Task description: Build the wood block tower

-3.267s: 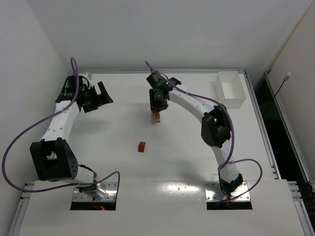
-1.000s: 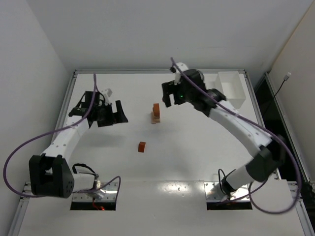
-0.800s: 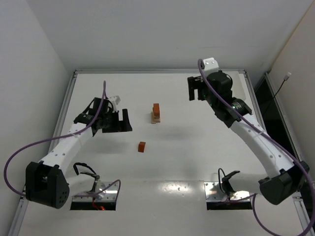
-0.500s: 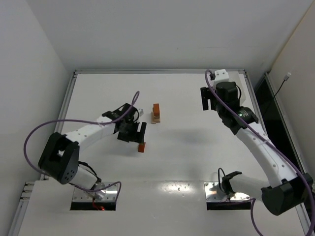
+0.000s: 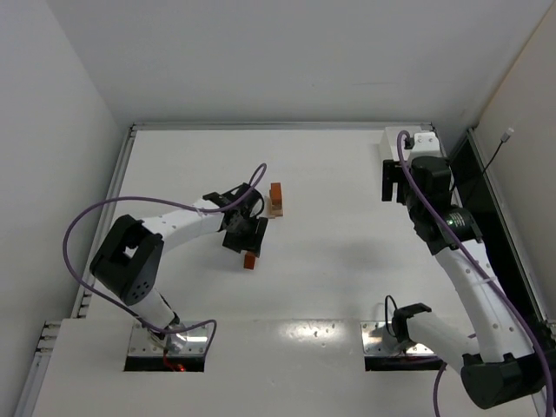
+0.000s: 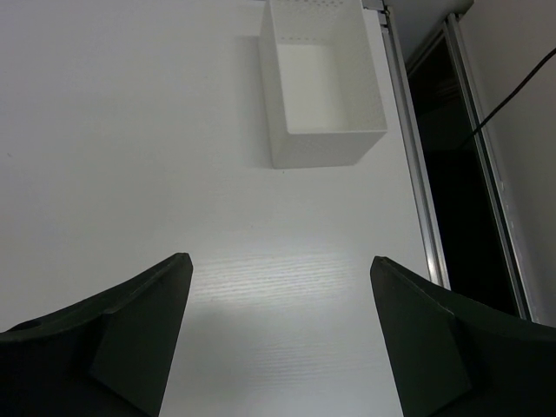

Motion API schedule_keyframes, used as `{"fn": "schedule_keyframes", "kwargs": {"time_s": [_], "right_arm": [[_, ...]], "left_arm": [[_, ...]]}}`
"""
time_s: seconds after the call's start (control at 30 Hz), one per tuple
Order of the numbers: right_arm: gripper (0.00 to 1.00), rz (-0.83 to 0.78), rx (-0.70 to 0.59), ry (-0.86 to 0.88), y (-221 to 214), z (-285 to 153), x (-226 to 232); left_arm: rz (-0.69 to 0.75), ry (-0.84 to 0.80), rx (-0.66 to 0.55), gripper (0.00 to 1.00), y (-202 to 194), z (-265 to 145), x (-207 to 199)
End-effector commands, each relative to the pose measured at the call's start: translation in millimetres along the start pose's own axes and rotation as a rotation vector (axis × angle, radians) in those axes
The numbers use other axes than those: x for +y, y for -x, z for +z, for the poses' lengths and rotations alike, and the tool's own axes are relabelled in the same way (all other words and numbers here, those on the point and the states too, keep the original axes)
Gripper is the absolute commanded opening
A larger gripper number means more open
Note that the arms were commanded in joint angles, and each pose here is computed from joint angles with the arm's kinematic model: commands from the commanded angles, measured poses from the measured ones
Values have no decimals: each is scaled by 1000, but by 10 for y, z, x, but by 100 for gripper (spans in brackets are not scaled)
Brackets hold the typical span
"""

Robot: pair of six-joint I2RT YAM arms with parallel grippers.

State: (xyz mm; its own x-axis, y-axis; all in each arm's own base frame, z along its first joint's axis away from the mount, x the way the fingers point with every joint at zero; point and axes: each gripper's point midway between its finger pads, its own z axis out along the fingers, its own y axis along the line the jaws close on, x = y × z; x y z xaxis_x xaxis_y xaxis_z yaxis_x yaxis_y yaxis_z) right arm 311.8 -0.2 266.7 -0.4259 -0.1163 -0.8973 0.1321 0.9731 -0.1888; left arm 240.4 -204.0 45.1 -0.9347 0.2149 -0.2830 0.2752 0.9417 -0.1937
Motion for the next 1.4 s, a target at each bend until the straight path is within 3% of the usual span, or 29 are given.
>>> {"fn": "schedule_keyframes", "kwargs": {"time_s": [0.0, 0.37, 0.8, 0.93, 1.0, 1.03, 1.13, 1.37], "right_arm": [[81, 24, -4, 0, 11, -1, -12], [81, 48, 8, 3, -21, -20, -36], [81, 57, 21, -4, -58, -34, -101], [81, 70, 23, -3, -82, -40, -112], [81, 70, 34, -3, -130, -23, -116], [81, 70, 34, -2, -130, -23, -116], [81, 71, 44, -1, -172, -8, -121], [81, 87, 53, 31, -208, 0, -51]], "left_arm": [[-24, 12, -18, 54, 78, -23, -28], [-38, 14, 37, 53, -63, 131, 2], [-42, 10, 74, 44, -150, 267, 13], [-43, 13, 82, 23, -165, 289, 21], [-42, 10, 74, 7, -129, 278, 6], [-39, 10, 48, 1, -48, 239, -9], [-5, 8, -8, 0, 108, 102, -100], [28, 21, -379, 0, 1067, -937, -341]]}}
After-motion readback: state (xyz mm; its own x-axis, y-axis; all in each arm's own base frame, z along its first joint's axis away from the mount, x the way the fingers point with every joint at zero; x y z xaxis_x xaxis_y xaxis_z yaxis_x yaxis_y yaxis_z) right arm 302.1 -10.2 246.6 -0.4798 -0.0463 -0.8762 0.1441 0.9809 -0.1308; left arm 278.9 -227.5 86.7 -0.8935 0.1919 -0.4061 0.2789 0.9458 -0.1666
